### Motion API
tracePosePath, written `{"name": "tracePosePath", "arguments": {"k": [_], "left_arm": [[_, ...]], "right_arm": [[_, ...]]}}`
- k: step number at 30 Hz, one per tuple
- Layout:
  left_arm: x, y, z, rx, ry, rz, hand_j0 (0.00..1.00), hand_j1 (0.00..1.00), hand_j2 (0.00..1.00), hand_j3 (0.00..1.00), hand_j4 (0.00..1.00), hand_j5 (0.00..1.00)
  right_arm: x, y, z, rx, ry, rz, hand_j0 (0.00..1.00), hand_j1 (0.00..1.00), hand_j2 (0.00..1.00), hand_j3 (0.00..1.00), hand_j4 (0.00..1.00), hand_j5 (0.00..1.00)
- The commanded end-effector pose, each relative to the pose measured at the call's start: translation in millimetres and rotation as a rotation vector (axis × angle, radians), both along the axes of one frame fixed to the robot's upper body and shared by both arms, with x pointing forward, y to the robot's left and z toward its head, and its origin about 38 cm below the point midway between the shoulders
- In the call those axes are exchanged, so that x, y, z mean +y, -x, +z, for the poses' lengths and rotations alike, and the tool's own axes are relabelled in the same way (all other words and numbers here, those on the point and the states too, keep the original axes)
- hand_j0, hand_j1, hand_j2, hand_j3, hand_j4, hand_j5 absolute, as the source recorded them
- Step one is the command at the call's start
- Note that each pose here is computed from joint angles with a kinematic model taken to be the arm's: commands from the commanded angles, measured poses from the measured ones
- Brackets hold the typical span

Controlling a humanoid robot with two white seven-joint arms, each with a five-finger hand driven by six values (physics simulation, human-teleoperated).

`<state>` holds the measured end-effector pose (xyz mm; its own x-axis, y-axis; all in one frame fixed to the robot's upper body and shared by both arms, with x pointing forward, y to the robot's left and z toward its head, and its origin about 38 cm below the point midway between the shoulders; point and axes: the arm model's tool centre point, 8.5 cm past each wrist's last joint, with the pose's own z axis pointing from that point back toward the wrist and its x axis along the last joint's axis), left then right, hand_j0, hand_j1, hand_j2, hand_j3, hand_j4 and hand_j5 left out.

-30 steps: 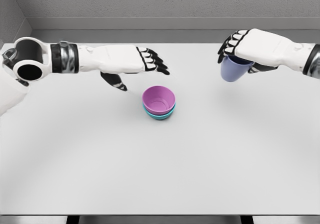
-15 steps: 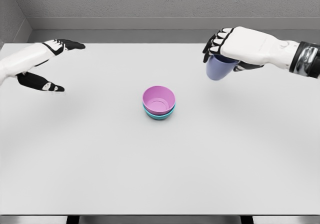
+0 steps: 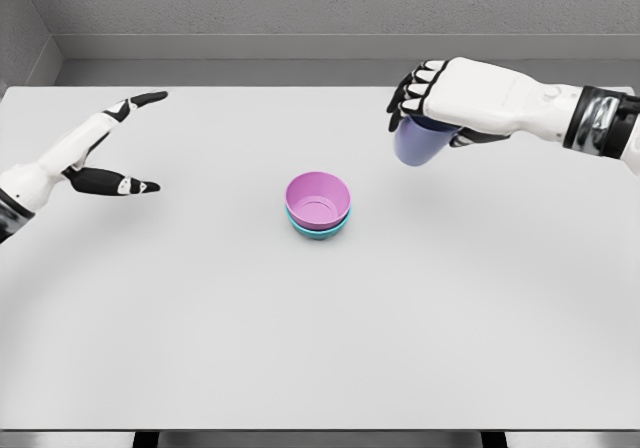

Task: Stacking bowl and cup with both arms

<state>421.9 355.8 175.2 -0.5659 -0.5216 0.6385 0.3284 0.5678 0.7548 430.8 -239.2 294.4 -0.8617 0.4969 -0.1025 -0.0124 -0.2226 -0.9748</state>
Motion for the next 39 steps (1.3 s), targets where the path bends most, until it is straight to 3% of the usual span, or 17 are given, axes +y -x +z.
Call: {"name": "tracePosePath", "arguments": {"k": [1, 5, 39], "left_arm": [[6.5, -0.1, 3.6, -0.011, 0.025, 0.023, 1.0, 1.0, 1.0, 1.0, 1.0, 1.0], [18.5, 5.5, 1.4, -0.009, 0.034, 0.055, 1.0, 1.0, 1.0, 1.0, 1.0, 1.0], [27.0, 4.3, -6.3, 0.016, 0.044, 0.081, 1.0, 1.0, 1.0, 1.0, 1.0, 1.0]], "right_arm": [[5.5, 2.6, 1.3, 0.0, -0.009, 0.017, 0.63, 0.63, 0.63, 0.63, 0.63, 0.63], [14.1, 4.8, 1.4, 0.0, -0.017, 0.04, 0.63, 0.63, 0.63, 0.63, 0.63, 0.63], [81.2, 11.9, 4.0, -0.007, -0.073, 0.193, 0.63, 0.63, 0.63, 0.63, 0.63, 0.63]]}}
